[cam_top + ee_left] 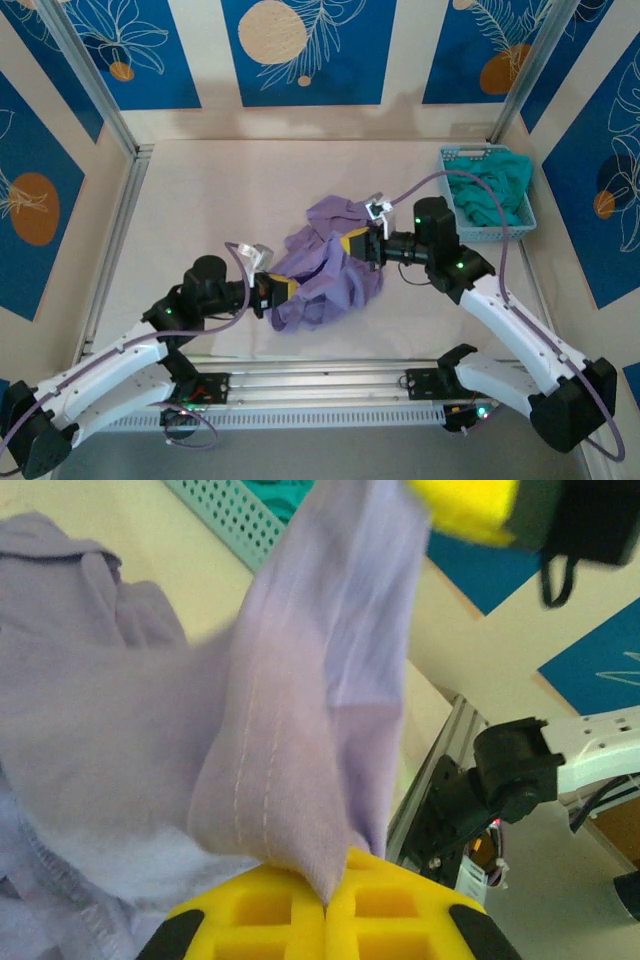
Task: Fold the inside-out t-shirt
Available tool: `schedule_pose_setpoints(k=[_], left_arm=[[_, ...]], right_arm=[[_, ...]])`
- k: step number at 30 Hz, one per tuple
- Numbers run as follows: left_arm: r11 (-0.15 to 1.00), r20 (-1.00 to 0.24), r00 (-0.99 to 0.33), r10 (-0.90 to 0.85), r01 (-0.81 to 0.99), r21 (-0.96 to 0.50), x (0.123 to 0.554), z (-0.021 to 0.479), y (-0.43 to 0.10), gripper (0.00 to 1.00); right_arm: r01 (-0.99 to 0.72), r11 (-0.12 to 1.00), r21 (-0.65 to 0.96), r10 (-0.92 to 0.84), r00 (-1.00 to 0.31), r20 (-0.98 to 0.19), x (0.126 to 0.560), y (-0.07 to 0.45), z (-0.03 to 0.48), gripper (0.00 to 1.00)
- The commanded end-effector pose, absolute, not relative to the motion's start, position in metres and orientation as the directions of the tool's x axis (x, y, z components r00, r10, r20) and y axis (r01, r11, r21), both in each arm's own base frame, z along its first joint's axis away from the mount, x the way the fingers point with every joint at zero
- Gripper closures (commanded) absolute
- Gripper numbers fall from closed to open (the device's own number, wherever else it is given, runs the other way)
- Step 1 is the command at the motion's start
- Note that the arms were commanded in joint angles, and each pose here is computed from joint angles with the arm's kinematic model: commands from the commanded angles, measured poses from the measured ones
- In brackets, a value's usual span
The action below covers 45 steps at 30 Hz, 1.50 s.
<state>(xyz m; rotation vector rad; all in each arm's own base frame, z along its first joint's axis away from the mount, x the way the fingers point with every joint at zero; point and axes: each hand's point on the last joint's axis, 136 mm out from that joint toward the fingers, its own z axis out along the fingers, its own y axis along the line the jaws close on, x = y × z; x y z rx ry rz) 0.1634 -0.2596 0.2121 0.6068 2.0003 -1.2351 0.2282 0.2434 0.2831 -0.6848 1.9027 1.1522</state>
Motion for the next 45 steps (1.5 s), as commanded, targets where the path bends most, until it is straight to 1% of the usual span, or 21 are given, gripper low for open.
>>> schedule_pose_setpoints(k=[1,4,7,8,10,13,14,15,17,18,20,22,25,26,30,33,35,37,38,42,45], left_arm=[[0.434,-0.696,-0.709,0.112,0.665,-0.608,0.155,0.181,-0.264,1.00],[0.377,-0.682,-0.714,0.158,0.682,-0.626,0.146,0.180,-0.277,1.00],[0.333,-0.703,-0.689,0.176,0.714,-0.616,0.139,0.185,-0.284,1.00],[0.318,-0.709,-0.682,0.178,0.722,-0.615,0.138,0.188,-0.285,1.00],[0.288,-0.724,-0.667,0.173,0.738,-0.611,0.135,0.195,-0.287,1.00],[0.285,-0.747,-0.649,0.142,0.750,-0.597,0.138,0.202,-0.286,1.00],[0.285,-0.753,-0.643,0.140,0.754,-0.592,0.139,0.203,-0.286,1.00],[0.289,-0.755,-0.640,0.140,0.756,-0.587,0.139,0.202,-0.286,0.98],[0.313,-0.753,-0.640,0.152,0.754,-0.578,0.142,0.198,-0.286,0.93],[0.341,-0.749,-0.644,0.156,0.747,-0.571,0.146,0.194,-0.284,0.89],[0.428,-0.743,-0.649,0.164,0.725,-0.539,0.157,0.185,-0.278,0.81],[0.524,-0.744,-0.645,0.175,0.701,-0.484,0.170,0.176,-0.269,0.68],[0.622,-0.760,-0.622,0.192,0.676,-0.396,0.185,0.173,-0.254,0.56],[0.646,-0.766,-0.612,0.194,0.668,-0.369,0.189,0.174,-0.251,0.54],[0.666,-0.793,-0.581,0.182,0.666,-0.335,0.195,0.187,-0.246,0.48],[0.676,-0.812,-0.559,0.169,0.665,-0.317,0.196,0.196,-0.242,0.45],[0.690,-0.827,-0.537,0.168,0.663,-0.291,0.196,0.201,-0.235,0.44],[0.649,-0.844,-0.510,0.166,0.701,-0.295,0.188,0.212,-0.237,0.47],[0.611,-0.848,-0.503,0.168,0.728,-0.311,0.181,0.216,-0.242,0.50],[0.400,-0.847,-0.499,0.183,0.825,-0.400,0.146,0.232,-0.267,0.63],[0.299,-0.843,-0.497,0.205,0.852,-0.430,0.131,0.236,-0.280,0.67]], right_arm=[[-0.795,0.344,0.500,0.037,-0.521,-0.853,0.219,0.244,0.308,1.00],[-0.790,0.318,0.524,0.076,-0.530,-0.844,0.220,0.245,0.313,1.00],[-0.780,0.328,0.533,0.085,-0.538,-0.839,0.223,0.244,0.311,1.00],[-0.773,0.340,0.535,0.084,-0.542,-0.836,0.224,0.243,0.309,1.00],[-0.745,0.397,0.536,0.071,-0.558,-0.827,0.231,0.240,0.299,1.00],[-0.729,0.460,0.507,0.014,-0.565,-0.825,0.233,0.240,0.284,1.00],[-0.733,0.462,0.500,-0.001,-0.564,-0.826,0.232,0.241,0.282,1.00],[-0.740,0.455,0.496,-0.015,-0.563,-0.826,0.231,0.243,0.279,1.00],[-0.766,0.405,0.500,-0.035,-0.559,-0.828,0.224,0.249,0.281,1.00],[-0.784,0.366,0.502,-0.046,-0.554,-0.831,0.218,0.253,0.284,1.00],[-0.806,0.306,0.506,-0.068,-0.549,-0.833,0.210,0.259,0.287,1.00],[-0.819,0.255,0.514,-0.096,-0.551,-0.829,0.203,0.263,0.289,1.00],[-0.827,0.193,0.528,-0.133,-0.556,-0.821,0.193,0.266,0.290,1.00],[-0.829,0.175,0.532,-0.138,-0.555,-0.820,0.190,0.267,0.292,1.00],[-0.831,0.091,0.549,-0.150,-0.557,-0.817,0.179,0.270,0.298,1.00],[-0.829,0.124,0.546,-0.142,-0.559,-0.817,0.184,0.269,0.298,1.00],[-0.825,0.142,0.547,-0.140,-0.564,-0.814,0.188,0.269,0.297,1.00],[-0.818,0.157,0.553,-0.136,-0.573,-0.808,0.191,0.270,0.296,1.00],[-0.816,0.160,0.555,-0.135,-0.576,-0.807,0.193,0.270,0.296,1.00],[-0.806,0.181,0.564,-0.136,-0.588,-0.797,0.198,0.271,0.293,1.00],[-0.803,0.192,0.564,-0.131,-0.590,-0.796,0.201,0.272,0.294,1.00]])
